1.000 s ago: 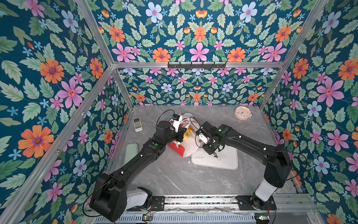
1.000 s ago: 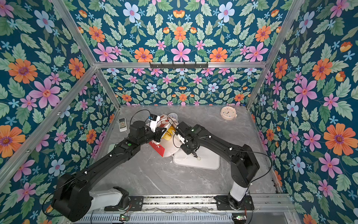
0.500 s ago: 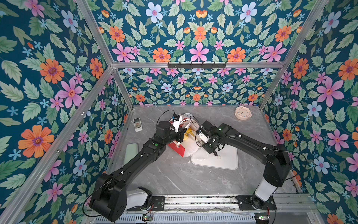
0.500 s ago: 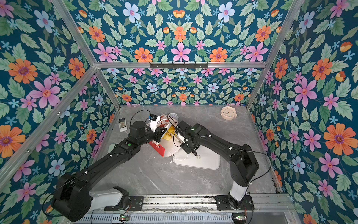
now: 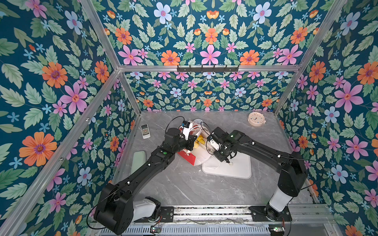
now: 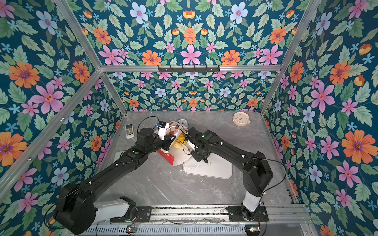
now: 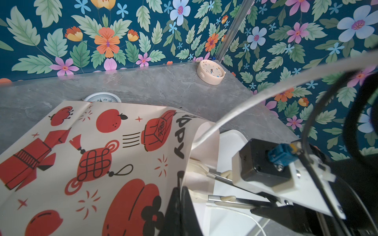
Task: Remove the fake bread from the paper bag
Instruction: 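Insert the tongs into the bag opening held by the left gripper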
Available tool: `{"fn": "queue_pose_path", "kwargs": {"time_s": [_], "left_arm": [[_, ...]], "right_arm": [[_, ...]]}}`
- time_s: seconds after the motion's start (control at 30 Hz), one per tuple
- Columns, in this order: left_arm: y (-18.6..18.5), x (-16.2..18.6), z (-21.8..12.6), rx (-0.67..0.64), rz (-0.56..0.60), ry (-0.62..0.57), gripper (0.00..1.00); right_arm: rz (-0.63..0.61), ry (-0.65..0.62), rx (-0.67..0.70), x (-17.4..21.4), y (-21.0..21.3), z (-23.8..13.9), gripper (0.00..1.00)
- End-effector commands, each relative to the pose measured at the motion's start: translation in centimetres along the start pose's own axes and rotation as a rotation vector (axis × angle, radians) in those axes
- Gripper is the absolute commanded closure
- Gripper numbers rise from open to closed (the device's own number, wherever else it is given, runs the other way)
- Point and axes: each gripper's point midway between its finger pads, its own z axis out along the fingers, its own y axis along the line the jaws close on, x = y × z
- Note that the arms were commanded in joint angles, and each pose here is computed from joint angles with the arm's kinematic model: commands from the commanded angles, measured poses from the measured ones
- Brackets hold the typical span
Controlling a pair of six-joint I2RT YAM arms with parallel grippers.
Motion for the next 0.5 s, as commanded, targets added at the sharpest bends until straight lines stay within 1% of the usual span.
{"fn": "queue_pose_path", "kwargs": {"time_s": [0.0,0.37,0.47], "left_arm": [[-0.4,-1.1,-0.1,0.015,0.009,-0.044,1.00],[-0.6,-1.2,-0.1,0.022,0.011,-0.046,1.00],[-0.6,-1.2,-0.2,0.022,0.011,-0.047,1.00]], "right_arm": [[0.023,-0.011,0.021,-0.1,-0.4,-0.2,0.62],[0.034,-0.042,0.059,-1.9,-1.2,0.4,0.61],[0.034,-0.041,0.069,-2.3,-1.3,0.7,0.65]]}}
